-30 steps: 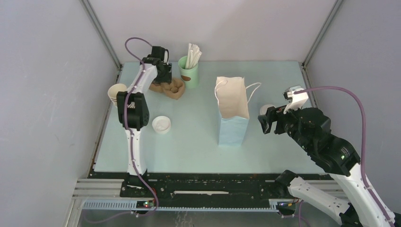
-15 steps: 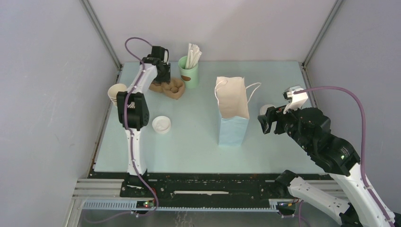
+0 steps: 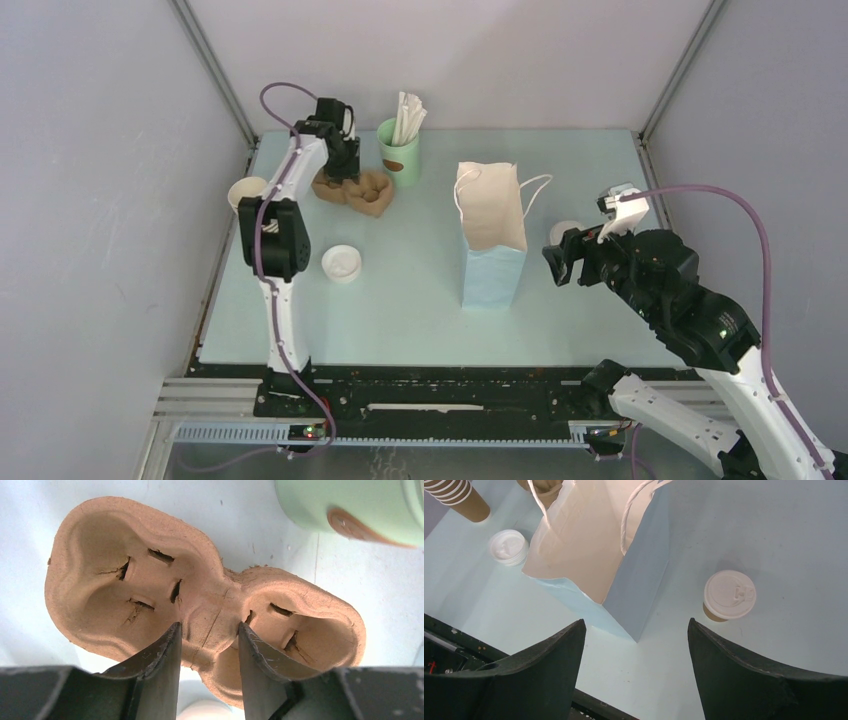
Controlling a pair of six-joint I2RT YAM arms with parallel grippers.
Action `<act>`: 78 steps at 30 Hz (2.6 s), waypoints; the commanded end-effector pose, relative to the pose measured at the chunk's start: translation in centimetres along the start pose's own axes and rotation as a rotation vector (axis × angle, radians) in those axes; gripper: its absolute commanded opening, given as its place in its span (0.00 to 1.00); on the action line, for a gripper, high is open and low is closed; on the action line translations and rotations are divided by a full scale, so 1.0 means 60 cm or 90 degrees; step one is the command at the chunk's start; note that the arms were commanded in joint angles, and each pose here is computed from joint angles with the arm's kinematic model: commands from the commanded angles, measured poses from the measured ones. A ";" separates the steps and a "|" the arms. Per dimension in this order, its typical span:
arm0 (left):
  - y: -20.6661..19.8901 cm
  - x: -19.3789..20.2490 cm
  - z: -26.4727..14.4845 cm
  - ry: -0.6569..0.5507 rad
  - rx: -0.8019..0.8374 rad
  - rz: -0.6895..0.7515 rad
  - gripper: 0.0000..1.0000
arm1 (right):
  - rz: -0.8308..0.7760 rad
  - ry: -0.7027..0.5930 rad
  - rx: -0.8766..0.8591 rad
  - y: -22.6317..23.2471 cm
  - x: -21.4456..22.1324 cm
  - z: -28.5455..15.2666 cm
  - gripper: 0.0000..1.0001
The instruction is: Pack the takeout coffee
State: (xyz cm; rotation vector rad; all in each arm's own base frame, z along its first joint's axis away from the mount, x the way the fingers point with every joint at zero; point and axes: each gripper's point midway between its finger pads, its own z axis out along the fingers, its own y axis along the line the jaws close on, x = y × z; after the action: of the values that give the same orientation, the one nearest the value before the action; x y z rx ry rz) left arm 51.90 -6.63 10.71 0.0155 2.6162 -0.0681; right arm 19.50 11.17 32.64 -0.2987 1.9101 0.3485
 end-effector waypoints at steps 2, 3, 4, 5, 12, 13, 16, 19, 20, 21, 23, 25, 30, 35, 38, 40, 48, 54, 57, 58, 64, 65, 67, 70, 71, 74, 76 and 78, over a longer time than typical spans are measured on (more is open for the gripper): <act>-0.029 -0.004 -0.086 -0.044 0.047 -0.020 0.00 | 0.010 -0.019 -0.015 0.008 -0.009 0.002 0.84; -0.034 0.003 -0.085 -0.043 0.045 -0.014 0.00 | 0.010 -0.018 -0.017 0.009 -0.008 0.003 0.83; -0.042 0.010 -0.084 -0.038 0.050 -0.005 0.00 | 0.010 -0.017 -0.022 0.012 -0.007 0.005 0.83; -0.052 0.018 -0.082 -0.027 0.062 -0.001 0.00 | 0.010 -0.016 -0.029 0.015 -0.008 0.007 0.83; -0.078 0.060 -0.103 0.003 0.119 -0.024 0.00 | 0.035 -0.032 -0.126 0.079 -0.040 0.015 0.82; -0.077 0.063 -0.106 0.004 0.120 -0.025 0.00 | 0.035 -0.032 -0.141 0.091 -0.042 0.017 0.82; -0.082 0.065 -0.115 0.001 0.131 -0.028 0.00 | 0.029 -0.024 -0.159 0.111 -0.039 0.025 0.82; -0.089 0.066 -0.127 -0.014 0.096 0.007 0.00 | 0.031 -0.024 -0.164 0.117 -0.042 0.026 0.82; -0.093 0.063 -0.135 -0.021 0.092 0.019 0.00 | 0.033 -0.026 -0.165 0.117 -0.045 0.025 0.82; -0.097 0.061 -0.136 -0.029 0.101 0.016 0.00 | 0.034 -0.029 -0.165 0.117 -0.047 0.023 0.82; -0.097 0.062 -0.135 -0.023 0.109 -0.003 0.00 | 0.037 -0.032 -0.161 0.115 -0.049 0.022 0.83; -0.095 0.070 -0.138 0.001 0.097 0.005 0.00 | 0.040 -0.028 -0.161 0.116 -0.048 0.021 0.83; -0.082 0.076 -0.149 -0.024 0.074 -0.008 0.00 | 0.038 -0.021 -0.155 0.115 -0.043 0.023 0.83; -0.054 0.081 -0.155 -0.038 0.008 0.014 0.00 | 0.031 -0.013 -0.156 0.118 -0.040 0.030 0.83; -0.071 0.079 -0.172 -0.040 0.037 0.006 0.00 | 0.029 -0.012 -0.162 0.123 -0.040 0.033 0.82; -0.071 0.066 -0.159 -0.080 0.048 -0.012 0.00 | 0.032 -0.014 -0.160 0.121 -0.041 0.030 0.82; -0.073 0.068 -0.190 -0.027 0.096 -0.038 0.00 | 0.035 -0.015 -0.159 0.120 -0.041 0.025 0.82; -0.052 0.078 -0.182 -0.064 0.054 -0.028 0.00 | 0.024 -0.023 -0.186 0.140 -0.058 0.024 0.83; -0.037 0.108 -0.162 0.023 0.055 -0.052 0.00 | 0.016 -0.032 -0.199 0.153 -0.069 0.030 0.84; -0.042 0.112 -0.158 0.017 0.052 -0.041 0.00 | 0.011 -0.033 -0.206 0.160 -0.075 0.031 0.84; -0.052 0.118 -0.137 0.025 0.109 -0.061 0.00 | -0.122 -0.086 -0.274 0.262 -0.129 0.029 0.88; -0.051 0.118 -0.134 0.028 0.111 -0.062 0.00 | -0.166 -0.098 -0.299 0.292 -0.131 0.028 0.89; -0.050 0.117 -0.132 0.026 0.113 -0.064 0.00 | -0.249 -0.119 -0.346 0.345 -0.128 0.039 0.89; -0.052 0.115 -0.126 0.025 0.118 -0.067 0.00 | -0.386 -0.139 -0.462 0.428 -0.087 0.065 0.86; -0.052 0.115 -0.123 0.026 0.118 -0.068 0.00 | -0.423 -0.147 -0.502 0.452 -0.066 0.074 0.85; -0.048 0.118 -0.116 0.030 0.109 -0.066 0.00 | -0.476 -0.178 -0.522 0.490 -0.041 0.124 0.84; -0.044 0.120 -0.113 0.031 0.103 -0.064 0.00 | -0.515 -0.172 -0.515 0.499 -0.020 0.174 0.77; -0.044 0.122 -0.110 0.033 0.104 -0.062 0.00 | -0.577 -0.185 -0.486 0.505 -0.007 0.215 0.74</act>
State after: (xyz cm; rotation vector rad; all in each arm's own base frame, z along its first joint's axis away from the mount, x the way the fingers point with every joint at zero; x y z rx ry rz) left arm 41.11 -8.57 11.92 -0.0691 2.7123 -0.2869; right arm 17.01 41.07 31.07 -1.3968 1.3616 0.5687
